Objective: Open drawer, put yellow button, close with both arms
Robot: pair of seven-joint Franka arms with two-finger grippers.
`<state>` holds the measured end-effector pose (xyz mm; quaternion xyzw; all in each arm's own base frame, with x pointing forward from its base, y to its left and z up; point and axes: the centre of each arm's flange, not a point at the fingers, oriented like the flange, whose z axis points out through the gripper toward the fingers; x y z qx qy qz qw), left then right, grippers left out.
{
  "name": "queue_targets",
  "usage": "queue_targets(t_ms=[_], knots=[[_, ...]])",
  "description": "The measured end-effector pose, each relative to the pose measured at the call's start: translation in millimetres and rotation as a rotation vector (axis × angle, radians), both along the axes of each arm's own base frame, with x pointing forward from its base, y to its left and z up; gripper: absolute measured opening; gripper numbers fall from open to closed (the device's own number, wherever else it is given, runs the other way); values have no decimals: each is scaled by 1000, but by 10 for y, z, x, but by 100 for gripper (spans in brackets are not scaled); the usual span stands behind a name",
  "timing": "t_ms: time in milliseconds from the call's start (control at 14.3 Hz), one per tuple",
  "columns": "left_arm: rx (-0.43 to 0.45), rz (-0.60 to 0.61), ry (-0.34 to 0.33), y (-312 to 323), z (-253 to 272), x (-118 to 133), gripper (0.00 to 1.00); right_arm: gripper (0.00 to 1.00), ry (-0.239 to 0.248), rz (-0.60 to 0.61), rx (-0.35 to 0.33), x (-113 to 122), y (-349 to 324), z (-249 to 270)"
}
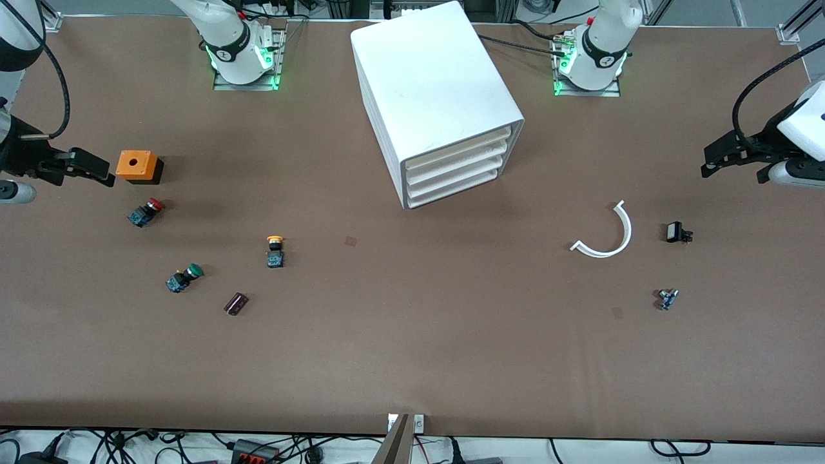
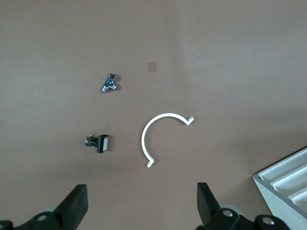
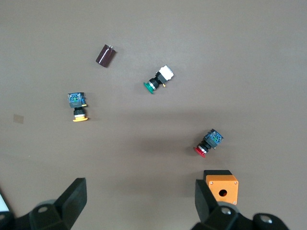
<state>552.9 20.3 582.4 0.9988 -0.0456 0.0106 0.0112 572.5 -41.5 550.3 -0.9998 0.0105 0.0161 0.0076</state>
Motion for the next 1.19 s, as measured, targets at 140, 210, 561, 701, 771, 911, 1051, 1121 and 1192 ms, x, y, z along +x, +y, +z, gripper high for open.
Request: queue_targets(t_ms=[140,210,561,701,771,911,1051,1121,1192], knots=[[0,0,0,0,0,0,100,100,1,0,0,-2,0,-3],[0,0,0,0,0,0,100,100,1,0,0,-3,0,-7],[0,0,0,0,0,0,100,100,9,3,1,-2,16,-47],[0,0,0,0,0,0,100,100,26,5,3,22,32,-154],[0,-1,2,-4,-2,-2,100,100,38,8,4,46,49,-239],[-5,-12,52,-57,-41,-48,100,100,58,25,5,113,144,-405],[-71,-29,147,-209,-106,-105,100,100,69,58,4,180,336,-547],[-139,-35,191,-313,-172,-102,100,100,74,77,3,212,451,-623],[-204,-39,235,-404,-270,-80,100,100,80,97,3,247,571,-713]])
